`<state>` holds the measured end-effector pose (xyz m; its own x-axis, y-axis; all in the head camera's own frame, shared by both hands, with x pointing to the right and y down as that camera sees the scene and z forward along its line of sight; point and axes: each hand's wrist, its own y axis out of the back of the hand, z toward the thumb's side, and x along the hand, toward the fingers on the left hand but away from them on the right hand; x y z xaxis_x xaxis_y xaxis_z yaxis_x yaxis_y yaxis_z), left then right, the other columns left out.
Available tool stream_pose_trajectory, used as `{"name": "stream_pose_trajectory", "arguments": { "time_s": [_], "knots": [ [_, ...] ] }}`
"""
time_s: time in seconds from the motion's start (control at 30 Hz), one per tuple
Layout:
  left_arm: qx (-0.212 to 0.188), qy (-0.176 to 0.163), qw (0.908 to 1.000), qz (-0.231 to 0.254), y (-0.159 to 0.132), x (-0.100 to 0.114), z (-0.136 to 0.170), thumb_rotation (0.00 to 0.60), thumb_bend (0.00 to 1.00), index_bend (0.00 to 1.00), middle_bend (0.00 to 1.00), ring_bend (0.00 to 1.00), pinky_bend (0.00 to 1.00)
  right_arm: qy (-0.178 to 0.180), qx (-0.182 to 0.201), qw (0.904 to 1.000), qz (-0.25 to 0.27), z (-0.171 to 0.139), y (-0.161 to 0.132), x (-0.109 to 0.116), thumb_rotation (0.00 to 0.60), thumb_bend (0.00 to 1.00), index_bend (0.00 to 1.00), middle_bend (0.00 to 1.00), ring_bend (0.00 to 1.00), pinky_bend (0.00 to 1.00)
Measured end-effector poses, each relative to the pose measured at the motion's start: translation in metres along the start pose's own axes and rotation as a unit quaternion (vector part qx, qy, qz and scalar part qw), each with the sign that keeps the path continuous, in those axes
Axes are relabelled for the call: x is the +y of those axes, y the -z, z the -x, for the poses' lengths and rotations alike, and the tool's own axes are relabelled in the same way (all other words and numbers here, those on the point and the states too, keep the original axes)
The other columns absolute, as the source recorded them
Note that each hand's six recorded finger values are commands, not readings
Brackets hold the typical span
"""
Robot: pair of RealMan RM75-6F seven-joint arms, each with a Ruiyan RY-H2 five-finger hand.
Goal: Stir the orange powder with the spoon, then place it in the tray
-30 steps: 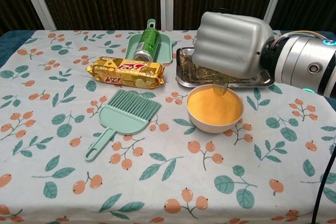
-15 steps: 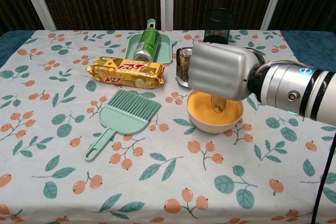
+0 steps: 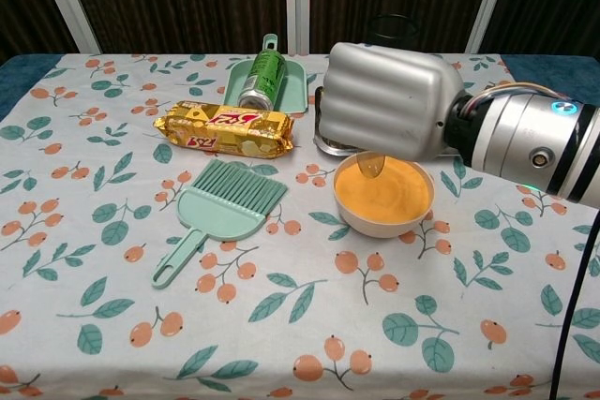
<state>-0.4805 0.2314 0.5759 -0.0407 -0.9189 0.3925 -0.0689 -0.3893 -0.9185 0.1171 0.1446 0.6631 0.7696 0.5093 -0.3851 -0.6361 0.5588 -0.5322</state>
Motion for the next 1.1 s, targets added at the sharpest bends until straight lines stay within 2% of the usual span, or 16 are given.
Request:
{"name": "stream_pose_trajectory", "arguments": {
  "time_s": [0.1, 0.47, 0.67, 0.8, 0.97, 1.1],
  "knots": [
    [0.001, -0.001, 1.0000, 0.001, 0.000, 0.000, 0.000, 0.600, 0.00, 0.05, 0.05, 0.05, 0.08, -0.009, -0.006, 0.9998, -0.013, -0.003, -0.001, -0.004, 0.600, 0.50, 1.00, 0.94, 0.96, 0.99],
    [0.000, 0.000, 1.0000, 0.000, 0.000, 0.000, -0.001, 0.600, 0.00, 0.05, 0.05, 0.05, 0.08, -0.074, -0.009, 0.9961, -0.047, -0.008, -0.009, -0.020, 0.600, 0.50, 1.00, 0.96, 0.99, 1.00],
    [0.000, 0.000, 1.0000, 0.000, 0.000, 0.000, 0.000, 0.600, 0.00, 0.05, 0.05, 0.05, 0.08, -0.083, -0.007, 0.9961, -0.027, -0.005, -0.012, -0.021, 0.600, 0.50, 1.00, 0.96, 0.99, 1.00],
    [0.000, 0.003, 1.0000, -0.001, 0.000, -0.001, 0.000, 0.600, 0.00, 0.05, 0.05, 0.05, 0.08, -0.079, -0.004, 0.9961, -0.038, -0.004, -0.014, -0.018, 0.600, 0.50, 1.00, 0.96, 0.99, 1.00],
    [0.002, 0.003, 1.0000, -0.001, 0.001, -0.001, 0.000, 0.600, 0.00, 0.05, 0.05, 0.05, 0.08, -0.111, 0.001, 0.9933, -0.032, -0.005, -0.016, -0.028, 0.600, 0.50, 1.00, 0.96, 0.99, 1.00],
    [0.001, 0.001, 1.0000, -0.001, 0.000, -0.001, 0.000, 0.600, 0.00, 0.05, 0.05, 0.05, 0.08, -0.103, -0.007, 0.9946, -0.012, -0.003, -0.012, -0.025, 0.600, 0.50, 1.00, 0.97, 0.99, 1.00]
  ]
}}
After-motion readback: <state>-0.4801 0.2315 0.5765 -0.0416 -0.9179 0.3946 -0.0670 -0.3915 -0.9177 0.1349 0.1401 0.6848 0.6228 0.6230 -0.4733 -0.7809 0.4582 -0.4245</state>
